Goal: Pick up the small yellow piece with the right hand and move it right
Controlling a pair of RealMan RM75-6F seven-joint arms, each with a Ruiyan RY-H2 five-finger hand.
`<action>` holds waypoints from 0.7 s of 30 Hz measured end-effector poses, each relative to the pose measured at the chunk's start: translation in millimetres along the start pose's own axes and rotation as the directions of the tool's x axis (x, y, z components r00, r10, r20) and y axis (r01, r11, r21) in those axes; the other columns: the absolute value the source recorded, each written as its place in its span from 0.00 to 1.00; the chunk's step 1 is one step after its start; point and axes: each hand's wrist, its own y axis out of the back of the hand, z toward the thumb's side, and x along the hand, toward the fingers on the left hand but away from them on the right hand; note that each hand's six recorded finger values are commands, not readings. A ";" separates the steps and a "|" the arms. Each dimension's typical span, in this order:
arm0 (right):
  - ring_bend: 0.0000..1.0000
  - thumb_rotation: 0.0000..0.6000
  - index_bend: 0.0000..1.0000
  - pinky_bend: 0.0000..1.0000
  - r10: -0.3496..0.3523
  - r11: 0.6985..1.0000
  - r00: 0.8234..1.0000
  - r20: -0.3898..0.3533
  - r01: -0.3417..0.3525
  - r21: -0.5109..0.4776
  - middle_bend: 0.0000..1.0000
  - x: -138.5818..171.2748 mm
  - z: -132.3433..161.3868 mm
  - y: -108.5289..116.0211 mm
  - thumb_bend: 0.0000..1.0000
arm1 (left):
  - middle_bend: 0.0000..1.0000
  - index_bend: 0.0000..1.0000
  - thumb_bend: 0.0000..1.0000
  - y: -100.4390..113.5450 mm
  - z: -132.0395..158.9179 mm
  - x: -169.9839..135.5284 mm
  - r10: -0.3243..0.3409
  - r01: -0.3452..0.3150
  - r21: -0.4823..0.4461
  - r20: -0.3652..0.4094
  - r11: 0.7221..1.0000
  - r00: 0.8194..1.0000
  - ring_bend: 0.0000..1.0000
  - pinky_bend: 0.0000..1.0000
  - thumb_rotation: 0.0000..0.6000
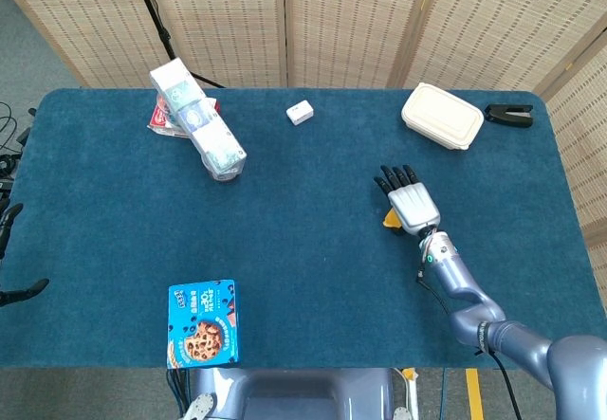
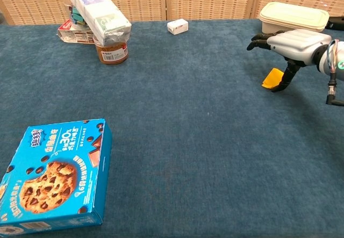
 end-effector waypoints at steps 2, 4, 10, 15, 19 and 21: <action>0.00 1.00 0.22 0.00 0.002 1.000 1.000 0.000 -0.002 -0.004 0.00 -0.2 0.0 -0.9 0.00 | 0.00 0.00 0.00 0.0 -0.2 0.1 -0.001 0.001 0.000 0.000 1.000 1.000 0.00 0.00 1.00; 0.00 1.00 0.31 0.00 0.002 1.000 1.000 -0.002 -0.002 -0.007 0.00 -0.2 0.2 -1.4 0.00 | 0.00 0.00 0.00 0.2 -0.4 0.3 -0.001 0.001 -0.001 -0.001 1.000 1.000 0.00 0.00 1.00; 0.00 1.00 0.42 0.00 0.007 1.000 1.000 -0.010 -0.007 -0.012 0.00 0.3 0.0 -3.1 0.18 | 0.00 0.00 0.00 0.1 -0.7 0.2 -0.002 0.002 0.000 -0.001 1.000 1.000 0.00 0.00 1.00; 0.00 1.00 0.44 0.00 0.020 1.000 1.000 -0.016 -0.020 -0.019 0.00 1.2 -0.9 -5.4 0.35 | 0.00 0.00 0.00 -0.3 -0.5 0.1 -0.006 0.006 0.001 0.002 1.000 1.000 0.00 0.00 1.00; 0.00 1.00 0.46 0.00 0.025 1.000 0.999 -0.021 -0.025 -0.019 0.00 2.2 -0.9 -5.6 0.40 | 0.00 0.00 0.00 -0.1 -0.7 -0.2 -0.006 0.006 -0.001 0.002 1.000 1.000 0.00 0.00 1.00; 0.00 1.00 0.46 0.00 0.024 1.000 0.999 -0.024 -0.024 -0.016 0.00 2.9 -0.9 -5.4 0.41 | 0.00 0.00 0.00 0.0 -1.0 -0.2 -0.007 0.007 -0.002 0.002 1.000 1.000 0.00 0.00 1.00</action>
